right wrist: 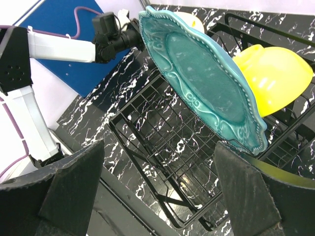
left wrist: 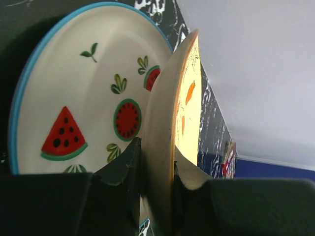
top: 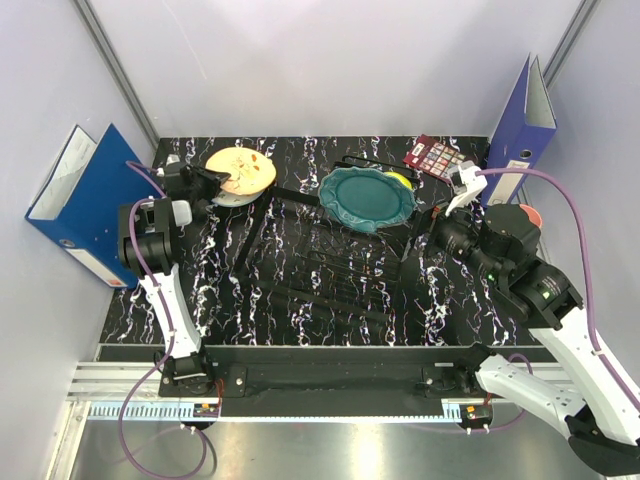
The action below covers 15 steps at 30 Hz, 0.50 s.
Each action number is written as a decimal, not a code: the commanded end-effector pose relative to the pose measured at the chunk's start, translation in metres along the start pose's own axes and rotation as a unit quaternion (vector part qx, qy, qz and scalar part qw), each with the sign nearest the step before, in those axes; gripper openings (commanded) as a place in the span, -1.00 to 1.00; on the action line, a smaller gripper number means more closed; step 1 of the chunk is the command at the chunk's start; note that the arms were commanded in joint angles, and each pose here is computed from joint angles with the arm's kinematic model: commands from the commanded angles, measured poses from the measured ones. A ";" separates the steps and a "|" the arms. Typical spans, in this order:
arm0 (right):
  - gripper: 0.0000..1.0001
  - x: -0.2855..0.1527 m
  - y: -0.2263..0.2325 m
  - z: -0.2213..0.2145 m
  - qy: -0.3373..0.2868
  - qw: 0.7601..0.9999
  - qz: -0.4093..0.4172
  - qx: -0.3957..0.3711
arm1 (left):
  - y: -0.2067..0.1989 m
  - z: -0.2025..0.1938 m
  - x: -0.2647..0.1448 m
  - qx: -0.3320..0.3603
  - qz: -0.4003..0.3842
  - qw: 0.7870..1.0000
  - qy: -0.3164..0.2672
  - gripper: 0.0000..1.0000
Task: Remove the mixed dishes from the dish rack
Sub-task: Place the plate at the center of the board.
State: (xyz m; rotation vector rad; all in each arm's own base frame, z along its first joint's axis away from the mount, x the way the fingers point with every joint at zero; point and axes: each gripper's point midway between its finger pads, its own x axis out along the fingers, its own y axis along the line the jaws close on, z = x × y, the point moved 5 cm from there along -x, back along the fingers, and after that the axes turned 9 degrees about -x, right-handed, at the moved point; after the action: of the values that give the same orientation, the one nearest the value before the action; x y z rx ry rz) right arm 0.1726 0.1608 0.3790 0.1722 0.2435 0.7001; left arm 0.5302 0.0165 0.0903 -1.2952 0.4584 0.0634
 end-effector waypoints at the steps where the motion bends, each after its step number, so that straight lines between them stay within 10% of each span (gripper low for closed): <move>1: 1.00 -0.002 -0.001 0.010 -0.034 0.999 -0.007 -0.006 | -0.040 0.025 -0.001 0.006 -0.068 0.997 -0.042 -1.00; 9: 1.00 -0.001 -0.003 0.006 -0.030 0.999 -0.011 -0.003 | -0.027 0.029 0.006 -0.019 -0.031 0.999 -0.041 -0.94; 15: 0.99 0.001 -0.004 0.003 -0.027 1.000 -0.013 -0.002 | -0.015 0.030 0.009 -0.044 0.006 0.999 -0.026 -0.09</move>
State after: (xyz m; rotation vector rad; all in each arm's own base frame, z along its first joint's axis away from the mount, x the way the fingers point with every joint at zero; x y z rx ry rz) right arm 0.1725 0.1590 0.3728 0.1722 0.2425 0.6890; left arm 0.5363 0.0254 0.0842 -1.3584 0.4954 0.1392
